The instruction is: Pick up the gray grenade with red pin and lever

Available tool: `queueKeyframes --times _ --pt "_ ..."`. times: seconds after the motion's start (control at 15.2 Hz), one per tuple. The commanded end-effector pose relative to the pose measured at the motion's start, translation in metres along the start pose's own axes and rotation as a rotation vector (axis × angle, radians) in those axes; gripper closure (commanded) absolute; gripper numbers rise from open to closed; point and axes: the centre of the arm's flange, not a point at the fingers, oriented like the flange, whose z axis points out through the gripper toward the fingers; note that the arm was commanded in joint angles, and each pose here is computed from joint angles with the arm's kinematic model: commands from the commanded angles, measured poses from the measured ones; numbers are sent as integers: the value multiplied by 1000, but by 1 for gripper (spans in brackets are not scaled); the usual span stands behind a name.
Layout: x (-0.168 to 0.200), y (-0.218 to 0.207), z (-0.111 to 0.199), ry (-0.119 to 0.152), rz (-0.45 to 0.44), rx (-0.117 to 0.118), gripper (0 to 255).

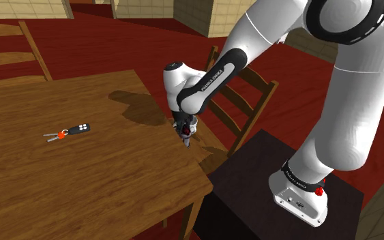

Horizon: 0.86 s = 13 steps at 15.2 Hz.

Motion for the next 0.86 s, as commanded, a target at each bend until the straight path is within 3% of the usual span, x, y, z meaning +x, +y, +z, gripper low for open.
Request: queueKeyframes --times 0.0,0.79 --pt "-1 2 -11 0 0 0 255" --pt "-8 8 -63 0 0 0 255"
